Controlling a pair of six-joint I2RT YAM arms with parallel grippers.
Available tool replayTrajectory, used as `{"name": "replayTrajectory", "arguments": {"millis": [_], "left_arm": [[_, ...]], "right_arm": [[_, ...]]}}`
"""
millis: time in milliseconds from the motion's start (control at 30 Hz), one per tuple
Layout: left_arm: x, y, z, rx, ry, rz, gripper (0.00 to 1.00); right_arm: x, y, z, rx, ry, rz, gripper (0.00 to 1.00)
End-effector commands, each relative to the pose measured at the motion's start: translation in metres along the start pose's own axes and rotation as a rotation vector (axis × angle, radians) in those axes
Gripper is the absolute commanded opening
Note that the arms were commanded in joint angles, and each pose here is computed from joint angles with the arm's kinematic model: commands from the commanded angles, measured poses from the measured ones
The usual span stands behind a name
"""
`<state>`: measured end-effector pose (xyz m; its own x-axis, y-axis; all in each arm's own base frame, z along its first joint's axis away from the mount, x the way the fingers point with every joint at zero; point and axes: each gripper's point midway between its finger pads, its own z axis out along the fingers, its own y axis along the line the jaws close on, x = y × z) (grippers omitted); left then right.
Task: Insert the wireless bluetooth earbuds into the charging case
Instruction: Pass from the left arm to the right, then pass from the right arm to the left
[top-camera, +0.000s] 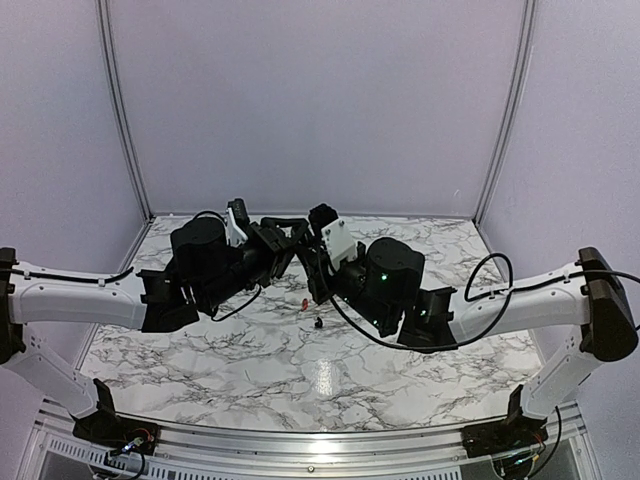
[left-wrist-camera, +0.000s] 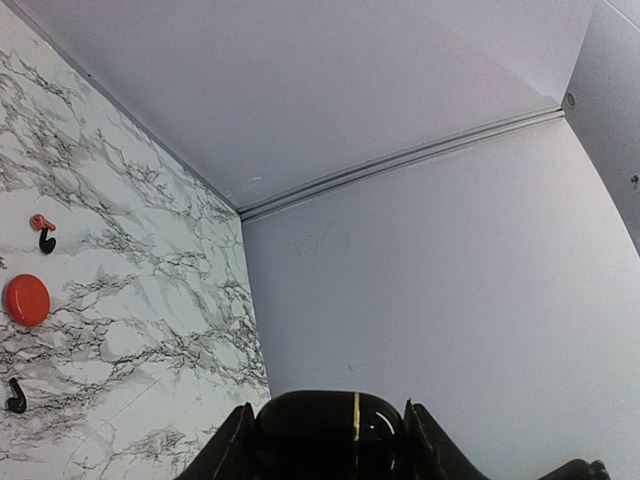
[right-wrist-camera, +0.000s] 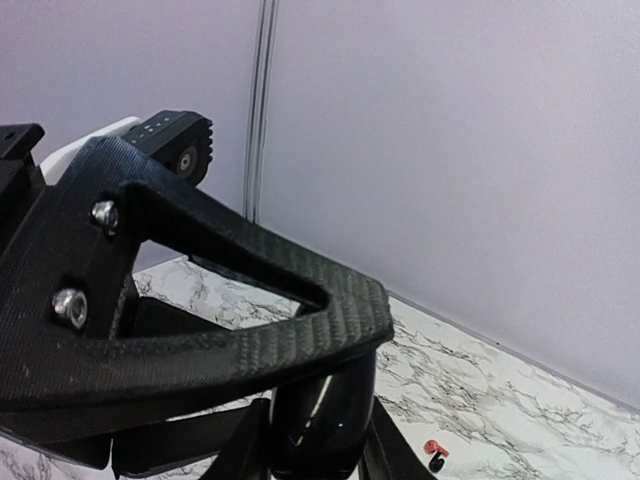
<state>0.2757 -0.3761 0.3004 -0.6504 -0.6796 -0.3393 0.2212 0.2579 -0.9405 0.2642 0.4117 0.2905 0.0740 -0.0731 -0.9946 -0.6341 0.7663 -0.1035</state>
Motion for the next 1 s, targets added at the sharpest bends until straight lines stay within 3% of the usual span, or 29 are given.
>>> {"name": "replayTrajectory", "arguments": {"millis": [0, 100, 167, 267, 467, 633, 800, 867, 967], "left_arm": [[0.002, -0.008, -0.001, 0.044, -0.002, -0.017, 0.45], [0.002, -0.006, -0.002, 0.042, 0.000, -0.015, 0.52], [0.002, -0.007, -0.003, 0.044, 0.001, 0.001, 0.67], [0.000, -0.016, -0.009, 0.071, 0.009, 0.063, 0.98], [-0.015, -0.031, -0.036, 0.108, -0.018, 0.253, 0.99], [-0.017, -0.044, -0.061, 0.151, 0.047, 0.603, 0.99], [0.019, -0.038, -0.080, 0.236, 0.255, 0.904, 0.99], [0.042, -0.028, -0.085, 0.286, 0.382, 0.969, 0.98], [0.078, -0.017, -0.094, 0.399, 0.545, 1.008, 0.88]], "right_arm": [[-0.020, -0.009, -0.001, 0.049, -0.050, 0.008, 0.23], [-0.024, -0.008, -0.005, 0.028, -0.062, -0.001, 0.14], [-0.025, -0.006, -0.008, 0.008, -0.069, -0.013, 0.13], [-0.029, -0.004, -0.015, -0.026, -0.074, -0.023, 0.10], [-0.030, -0.005, -0.033, -0.142, -0.031, 0.009, 0.08], [-0.017, -0.005, -0.061, -0.361, 0.047, 0.080, 0.08], [-0.017, 0.015, -0.101, -0.588, 0.096, 0.079, 0.10], [-0.019, 0.025, -0.114, -0.670, 0.120, 0.075, 0.10], [-0.014, 0.038, -0.129, -0.779, 0.174, 0.069, 0.10]]}}
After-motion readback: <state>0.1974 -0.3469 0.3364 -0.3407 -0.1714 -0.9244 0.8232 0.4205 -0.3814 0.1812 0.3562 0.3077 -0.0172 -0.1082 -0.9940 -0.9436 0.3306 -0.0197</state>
